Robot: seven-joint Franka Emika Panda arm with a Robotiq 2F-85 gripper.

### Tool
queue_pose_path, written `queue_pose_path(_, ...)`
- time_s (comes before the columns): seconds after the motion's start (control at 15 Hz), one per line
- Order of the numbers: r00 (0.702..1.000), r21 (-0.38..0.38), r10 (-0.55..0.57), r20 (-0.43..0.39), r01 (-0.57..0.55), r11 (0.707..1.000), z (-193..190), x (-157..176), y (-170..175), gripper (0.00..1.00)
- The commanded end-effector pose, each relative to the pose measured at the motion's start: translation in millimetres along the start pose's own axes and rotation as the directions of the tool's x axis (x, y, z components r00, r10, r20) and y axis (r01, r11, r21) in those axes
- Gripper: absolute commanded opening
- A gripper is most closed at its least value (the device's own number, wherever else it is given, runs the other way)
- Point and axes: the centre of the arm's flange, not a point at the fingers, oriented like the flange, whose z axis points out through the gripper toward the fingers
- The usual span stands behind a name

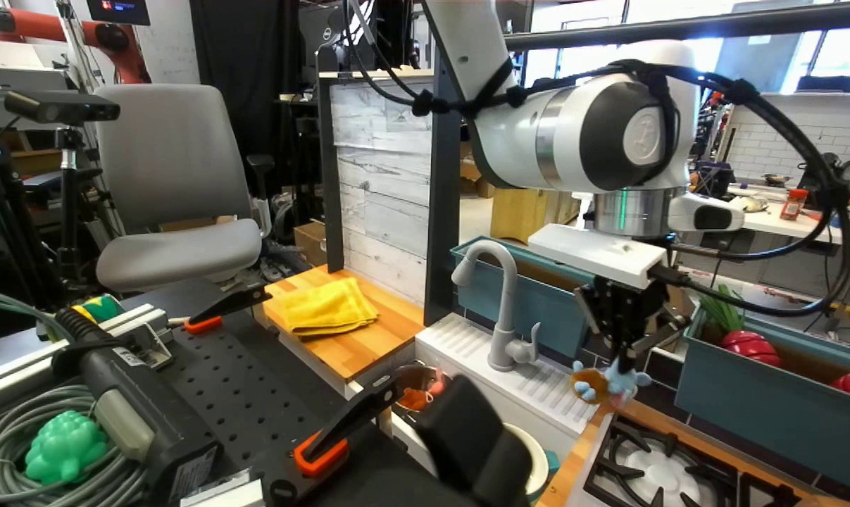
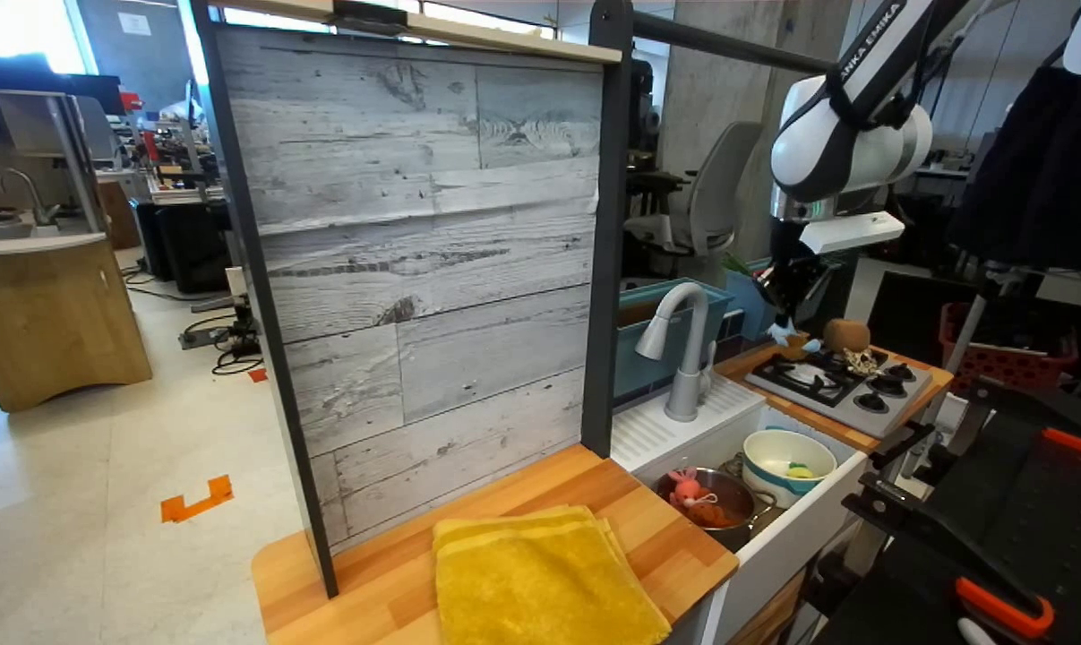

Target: Pick up the object plush toys from the counter and stove and put them in the pots, then wipe the counter

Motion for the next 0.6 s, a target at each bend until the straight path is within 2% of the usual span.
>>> queue_pose_path(0.0,0.991,0.146,-0.127,0.045,0.120,0.982,-13,-64,-26,0.02)
queue_pose_path(0.2,0.981,0.221,-0.186,0.061,0.169,0.960,-1,-91,-50,0.02)
queue_pose_path(0.27,0.981,0.229,-0.186,0.055,0.169,0.959,1,-96,-53,0.32)
queue_pose_path(0.33,0.983,0.237,-0.179,0.038,0.165,0.957,2,-100,-53,0.34)
queue_pose_path(0.53,0.985,0.249,-0.170,-0.005,0.166,0.954,2,-108,-51,0.55)
